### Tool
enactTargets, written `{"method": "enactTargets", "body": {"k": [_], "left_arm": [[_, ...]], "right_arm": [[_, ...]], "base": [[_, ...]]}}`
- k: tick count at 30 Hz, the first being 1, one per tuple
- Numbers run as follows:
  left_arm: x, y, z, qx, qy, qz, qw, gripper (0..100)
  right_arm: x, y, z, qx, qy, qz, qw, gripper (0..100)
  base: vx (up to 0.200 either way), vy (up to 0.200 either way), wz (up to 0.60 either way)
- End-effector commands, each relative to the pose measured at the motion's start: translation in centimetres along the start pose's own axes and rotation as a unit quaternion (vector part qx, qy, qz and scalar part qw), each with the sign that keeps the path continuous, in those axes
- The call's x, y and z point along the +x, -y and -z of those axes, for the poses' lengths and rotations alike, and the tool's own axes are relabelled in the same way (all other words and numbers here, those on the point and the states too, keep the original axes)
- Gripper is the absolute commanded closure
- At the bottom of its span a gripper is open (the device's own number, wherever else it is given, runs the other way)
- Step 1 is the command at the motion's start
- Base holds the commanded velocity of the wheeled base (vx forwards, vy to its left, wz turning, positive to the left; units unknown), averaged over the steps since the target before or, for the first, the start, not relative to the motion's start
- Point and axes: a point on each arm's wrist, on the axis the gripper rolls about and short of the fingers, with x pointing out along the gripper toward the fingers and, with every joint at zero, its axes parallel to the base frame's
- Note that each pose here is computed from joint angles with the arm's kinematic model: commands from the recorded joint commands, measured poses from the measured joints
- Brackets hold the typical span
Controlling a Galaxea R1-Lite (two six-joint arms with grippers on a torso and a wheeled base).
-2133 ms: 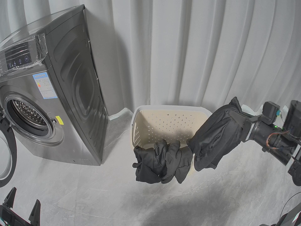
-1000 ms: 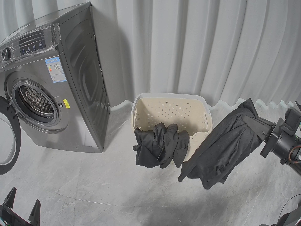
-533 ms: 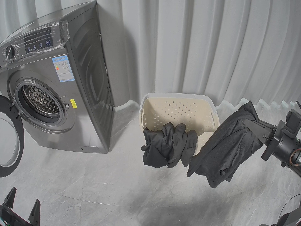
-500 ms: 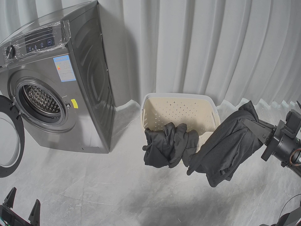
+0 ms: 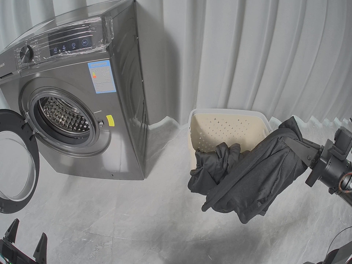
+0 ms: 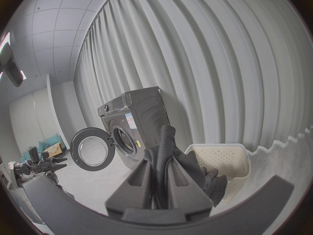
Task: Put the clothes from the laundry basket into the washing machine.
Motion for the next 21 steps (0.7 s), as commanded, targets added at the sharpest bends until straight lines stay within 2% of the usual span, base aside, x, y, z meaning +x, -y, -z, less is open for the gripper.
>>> {"method": "enactTargets", "body": {"k": [1, 12, 21], "left_arm": [[-0.01, 0.00, 0.49, 0.000, 0.000, 0.000, 1.0000, 0], [-0.01, 0.00, 0.49, -0.001, 0.000, 0.000, 1.0000, 0], [-0.01, 0.00, 0.49, -0.001, 0.000, 0.000, 1.0000, 0]], "right_arm": [[0.09, 0.00, 0.03, 0.000, -0.001, 0.000, 1.0000, 100], [0.05, 0.00, 0.22, 0.001, -0.005, 0.000, 1.0000, 100], [0.05, 0.04, 0.32, 0.000, -0.007, 0.001, 1.0000, 100]], "base": [[0.000, 0.200, 0.00], [0.000, 0.200, 0.00], [0.000, 0.000, 0.00]]}}
